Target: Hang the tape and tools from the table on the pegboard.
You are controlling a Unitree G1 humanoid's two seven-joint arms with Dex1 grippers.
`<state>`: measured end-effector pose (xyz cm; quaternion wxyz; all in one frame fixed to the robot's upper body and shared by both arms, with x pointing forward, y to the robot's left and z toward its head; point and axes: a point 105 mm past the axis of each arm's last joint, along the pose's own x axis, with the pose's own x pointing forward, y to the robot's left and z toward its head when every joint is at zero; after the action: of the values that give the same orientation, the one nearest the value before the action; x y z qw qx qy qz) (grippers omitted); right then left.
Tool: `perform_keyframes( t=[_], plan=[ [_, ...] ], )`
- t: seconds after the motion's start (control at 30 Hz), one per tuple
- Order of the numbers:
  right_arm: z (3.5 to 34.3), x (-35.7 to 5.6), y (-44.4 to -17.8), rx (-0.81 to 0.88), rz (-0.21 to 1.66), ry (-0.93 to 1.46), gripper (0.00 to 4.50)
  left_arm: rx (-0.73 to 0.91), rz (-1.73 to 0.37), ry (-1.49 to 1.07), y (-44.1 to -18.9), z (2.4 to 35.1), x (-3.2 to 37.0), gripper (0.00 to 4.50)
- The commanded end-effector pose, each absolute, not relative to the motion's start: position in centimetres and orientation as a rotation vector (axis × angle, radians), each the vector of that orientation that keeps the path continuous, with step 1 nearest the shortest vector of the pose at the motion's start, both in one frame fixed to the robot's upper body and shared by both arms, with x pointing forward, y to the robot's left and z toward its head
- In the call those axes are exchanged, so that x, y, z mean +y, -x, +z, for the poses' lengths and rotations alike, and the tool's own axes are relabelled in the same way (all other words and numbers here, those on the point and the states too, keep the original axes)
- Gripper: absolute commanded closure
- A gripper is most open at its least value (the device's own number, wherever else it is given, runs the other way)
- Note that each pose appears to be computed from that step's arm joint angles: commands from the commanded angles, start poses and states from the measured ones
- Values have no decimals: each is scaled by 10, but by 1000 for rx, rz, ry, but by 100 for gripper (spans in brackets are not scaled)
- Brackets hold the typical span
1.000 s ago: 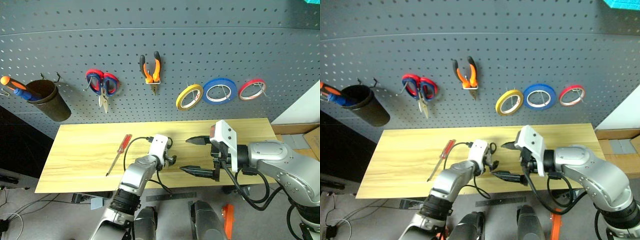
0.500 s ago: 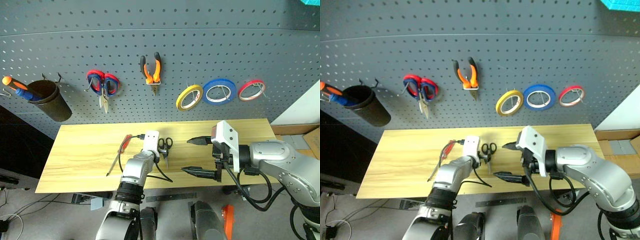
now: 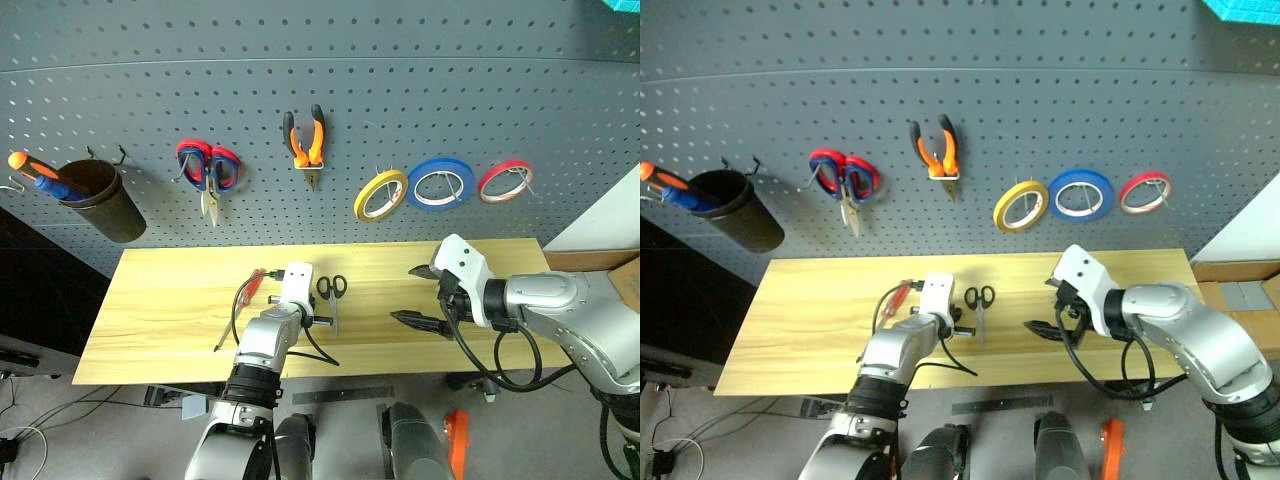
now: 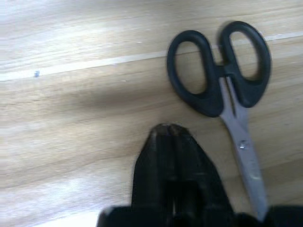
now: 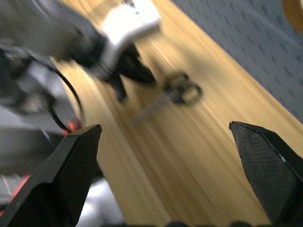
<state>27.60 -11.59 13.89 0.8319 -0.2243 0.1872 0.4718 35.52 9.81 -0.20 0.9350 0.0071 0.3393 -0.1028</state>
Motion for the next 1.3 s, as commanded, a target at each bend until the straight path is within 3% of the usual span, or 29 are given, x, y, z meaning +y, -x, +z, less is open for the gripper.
perform_keyframes(
  t=[0.03, 0.53, 0.7, 0.77, 0.8, 0.9, 1.2, 1.3],
  plan=[
    [140, -113, -272, 368, 1049, 535, 0, 756, -199, -18, -347, -17, 102, 443],
    [143, -110, -271, 354, 1081, 498, 0, 682, -212, -97, -352, -9, 113, 443],
    [144, -109, -269, 346, 1089, 495, 0, 578, -251, -79, -358, 14, 108, 443],
    [145, -110, -268, 345, 1090, 491, 0, 443, -246, -151, -363, 37, 110, 443],
    [145, -111, -267, 346, 1090, 491, 0, 400, -286, -68, -361, 47, 102, 443],
    [145, -116, -266, 359, 1088, 489, 0, 367, -377, 57, -350, 62, 85, 398],
    [141, -137, -269, 416, 1085, 526, 0, 581, -278, 50, -337, 38, 54, 91],
    [138, -142, -270, 435, 1073, 528, 0, 596, -208, -13, -338, 34, 49, 91]
  ],
)
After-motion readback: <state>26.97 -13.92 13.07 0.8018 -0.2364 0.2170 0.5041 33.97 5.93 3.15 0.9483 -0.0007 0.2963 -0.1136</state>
